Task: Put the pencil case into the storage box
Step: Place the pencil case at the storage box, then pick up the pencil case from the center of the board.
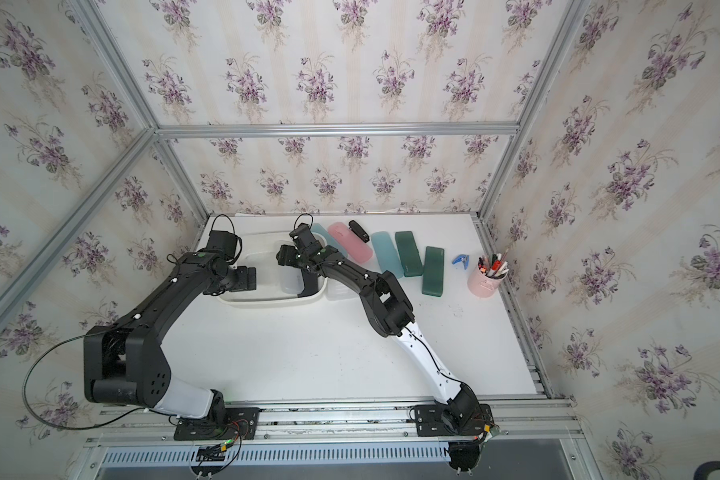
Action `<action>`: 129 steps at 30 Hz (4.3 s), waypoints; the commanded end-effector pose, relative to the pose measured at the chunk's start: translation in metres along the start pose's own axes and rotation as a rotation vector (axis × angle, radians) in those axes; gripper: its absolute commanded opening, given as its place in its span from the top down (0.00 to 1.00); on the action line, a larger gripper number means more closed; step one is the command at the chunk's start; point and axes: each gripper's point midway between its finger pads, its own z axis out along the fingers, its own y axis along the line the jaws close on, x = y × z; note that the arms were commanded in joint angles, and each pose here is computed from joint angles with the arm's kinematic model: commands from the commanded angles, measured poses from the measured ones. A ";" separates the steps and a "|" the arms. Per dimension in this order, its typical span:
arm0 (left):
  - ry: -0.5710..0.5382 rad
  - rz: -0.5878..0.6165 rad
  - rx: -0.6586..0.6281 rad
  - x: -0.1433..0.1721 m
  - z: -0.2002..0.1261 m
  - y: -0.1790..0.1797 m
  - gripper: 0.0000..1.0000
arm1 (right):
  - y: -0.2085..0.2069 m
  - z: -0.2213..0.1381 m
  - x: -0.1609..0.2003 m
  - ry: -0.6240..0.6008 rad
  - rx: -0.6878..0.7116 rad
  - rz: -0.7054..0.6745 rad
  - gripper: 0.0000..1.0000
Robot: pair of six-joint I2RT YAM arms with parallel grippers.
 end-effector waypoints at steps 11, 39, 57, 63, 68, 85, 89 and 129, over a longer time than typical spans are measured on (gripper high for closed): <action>0.000 0.012 0.014 -0.002 0.002 -0.003 0.01 | 0.001 -0.015 -0.019 -0.055 0.038 -0.032 0.00; -0.293 0.929 0.491 -0.046 -0.090 -0.252 0.01 | -0.243 -0.284 0.025 -0.218 0.451 0.227 0.00; -0.188 1.490 0.565 0.033 0.001 -0.407 0.01 | -0.302 -0.345 0.065 -0.309 0.474 0.327 0.00; -0.159 1.565 0.518 0.036 0.027 -0.401 0.01 | -0.304 -0.347 0.069 -0.306 0.465 0.316 0.00; -0.143 1.580 0.521 0.037 0.042 -0.400 0.01 | -0.304 -0.340 0.072 -0.292 0.439 0.321 0.00; -0.061 1.559 0.565 0.044 0.065 -0.383 0.10 | -0.302 -0.347 0.070 -0.312 0.451 0.312 0.00; -0.049 1.558 0.580 0.049 0.064 -0.381 0.12 | -0.301 -0.348 0.070 -0.311 0.447 0.310 0.00; 0.176 1.159 0.351 0.108 0.059 -0.337 0.11 | -0.294 -0.365 0.074 -0.338 0.460 0.286 0.00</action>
